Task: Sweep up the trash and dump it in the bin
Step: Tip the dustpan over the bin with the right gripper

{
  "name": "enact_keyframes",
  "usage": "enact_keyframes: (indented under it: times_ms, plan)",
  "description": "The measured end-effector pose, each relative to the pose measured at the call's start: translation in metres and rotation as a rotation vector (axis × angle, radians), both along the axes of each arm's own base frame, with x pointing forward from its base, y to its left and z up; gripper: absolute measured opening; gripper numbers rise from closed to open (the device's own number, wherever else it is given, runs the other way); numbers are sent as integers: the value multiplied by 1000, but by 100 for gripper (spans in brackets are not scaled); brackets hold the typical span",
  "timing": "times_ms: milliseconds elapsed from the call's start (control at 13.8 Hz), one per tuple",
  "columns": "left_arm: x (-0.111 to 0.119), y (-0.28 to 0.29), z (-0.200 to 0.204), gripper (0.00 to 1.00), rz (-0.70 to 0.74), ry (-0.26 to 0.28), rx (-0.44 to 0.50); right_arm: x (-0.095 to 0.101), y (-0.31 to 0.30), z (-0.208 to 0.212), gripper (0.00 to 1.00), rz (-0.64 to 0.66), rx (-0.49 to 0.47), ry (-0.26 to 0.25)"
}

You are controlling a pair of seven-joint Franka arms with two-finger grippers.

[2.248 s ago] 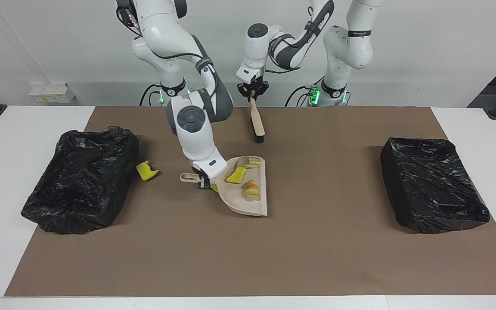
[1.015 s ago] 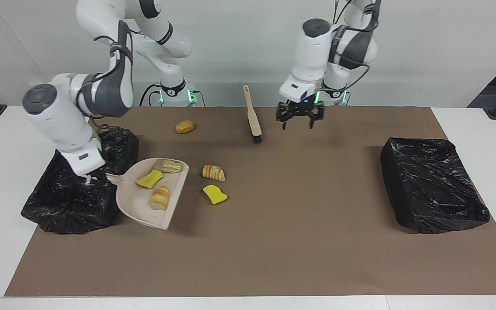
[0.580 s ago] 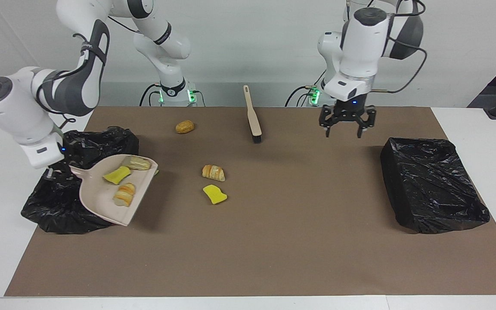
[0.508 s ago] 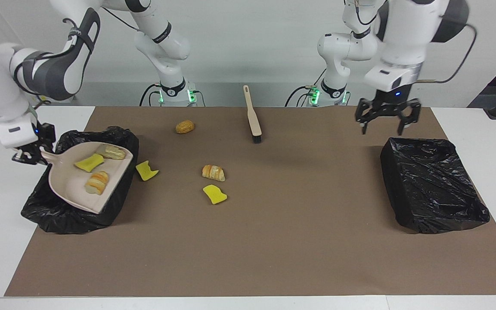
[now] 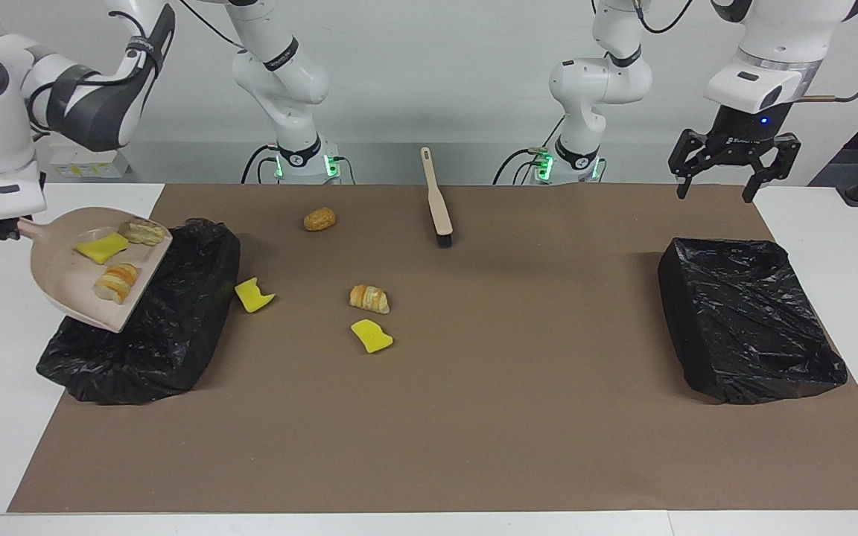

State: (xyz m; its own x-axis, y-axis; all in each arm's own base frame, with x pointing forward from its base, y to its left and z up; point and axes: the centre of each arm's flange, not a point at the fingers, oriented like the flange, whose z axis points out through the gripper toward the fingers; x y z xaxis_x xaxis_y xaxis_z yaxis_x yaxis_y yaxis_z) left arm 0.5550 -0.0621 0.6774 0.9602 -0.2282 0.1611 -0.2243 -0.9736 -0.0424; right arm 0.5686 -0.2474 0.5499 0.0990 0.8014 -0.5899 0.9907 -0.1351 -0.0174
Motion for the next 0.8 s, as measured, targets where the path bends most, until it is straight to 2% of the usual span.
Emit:
enact_keyframes:
  times_ms: [145, 435, 798]
  plan:
    - [9, 2, 2, 100, 6, -6, -14, -4, 5, -4, 31, 17, -93, 1]
    - [8, 0, 5, 100, 1, 1, -15, -19, 45, -12, 31, 49, -275, -16]
    - [6, -4, 4, 100, -6, 14, -14, -25, 64, 20, 31, 124, -458, -36]
